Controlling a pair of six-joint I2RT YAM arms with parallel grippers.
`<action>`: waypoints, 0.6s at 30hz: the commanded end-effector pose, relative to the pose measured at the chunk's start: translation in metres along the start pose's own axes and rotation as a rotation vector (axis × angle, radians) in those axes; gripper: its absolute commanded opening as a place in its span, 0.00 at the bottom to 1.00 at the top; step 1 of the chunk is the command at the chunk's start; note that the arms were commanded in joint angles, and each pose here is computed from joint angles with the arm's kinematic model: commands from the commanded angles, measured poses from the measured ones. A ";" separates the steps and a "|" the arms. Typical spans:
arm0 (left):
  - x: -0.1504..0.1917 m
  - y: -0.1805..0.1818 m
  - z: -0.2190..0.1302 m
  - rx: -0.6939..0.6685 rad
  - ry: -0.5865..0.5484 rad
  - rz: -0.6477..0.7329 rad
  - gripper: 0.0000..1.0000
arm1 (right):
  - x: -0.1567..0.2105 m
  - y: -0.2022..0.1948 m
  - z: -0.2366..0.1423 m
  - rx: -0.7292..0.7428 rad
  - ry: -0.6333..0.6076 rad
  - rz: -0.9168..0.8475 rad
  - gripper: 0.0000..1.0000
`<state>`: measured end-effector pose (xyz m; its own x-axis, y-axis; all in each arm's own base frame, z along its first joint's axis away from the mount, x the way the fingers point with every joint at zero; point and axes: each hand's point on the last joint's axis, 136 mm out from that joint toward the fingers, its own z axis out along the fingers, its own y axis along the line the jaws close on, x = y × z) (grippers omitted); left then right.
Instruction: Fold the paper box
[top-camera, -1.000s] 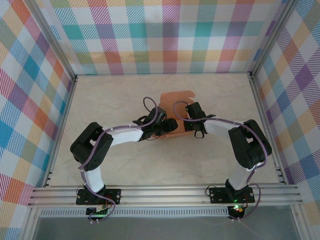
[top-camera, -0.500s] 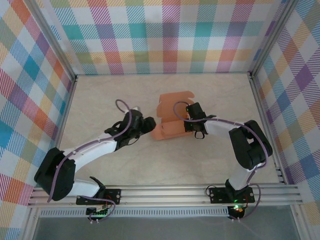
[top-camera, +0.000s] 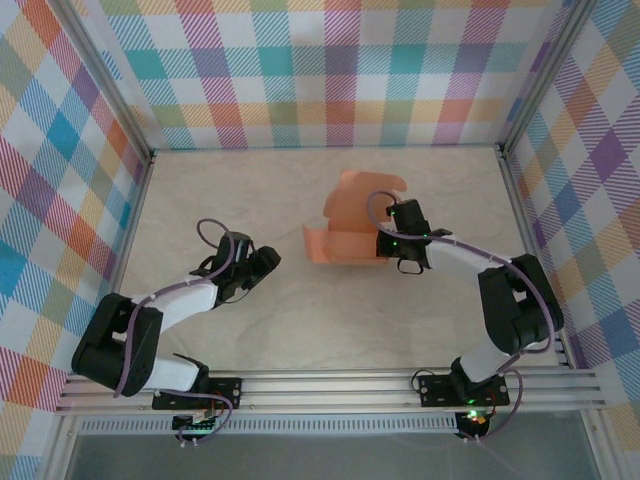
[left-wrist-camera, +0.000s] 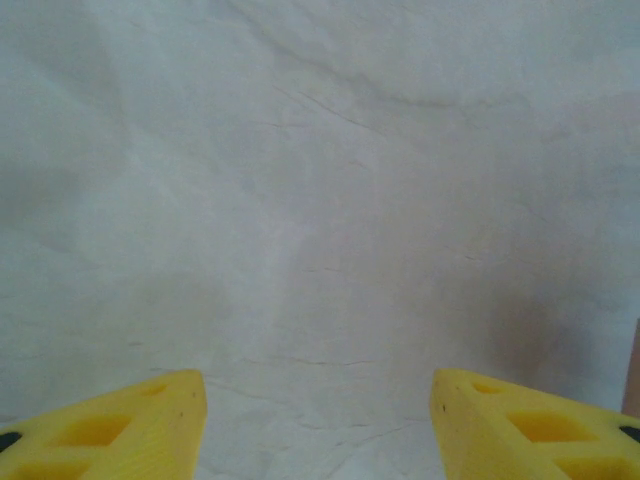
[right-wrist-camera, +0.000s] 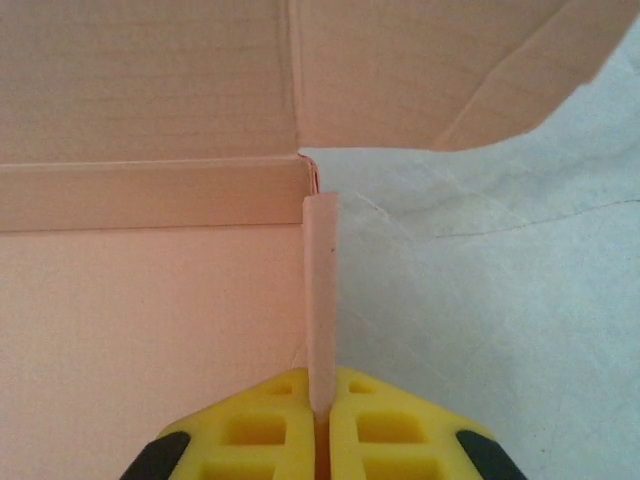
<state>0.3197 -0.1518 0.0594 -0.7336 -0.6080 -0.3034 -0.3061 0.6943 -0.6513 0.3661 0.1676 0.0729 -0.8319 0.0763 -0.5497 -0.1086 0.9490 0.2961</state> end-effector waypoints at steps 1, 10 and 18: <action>0.006 -0.050 -0.001 0.196 0.037 0.048 0.60 | -0.004 0.011 -0.011 -0.083 -0.019 0.059 0.08; 0.011 -0.113 -0.004 0.333 0.088 0.148 0.60 | -0.013 0.022 -0.019 -0.135 -0.052 0.049 0.09; 0.019 -0.136 -0.001 0.372 0.117 0.174 0.59 | -0.014 0.018 -0.021 -0.111 -0.059 0.033 0.08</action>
<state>0.3450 -0.2462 0.1279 -0.8215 -0.4572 -0.3408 -0.0051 0.6035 -0.7974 0.3621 0.1747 0.0869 -0.8285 0.1201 -0.5470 -0.1195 0.9163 0.3821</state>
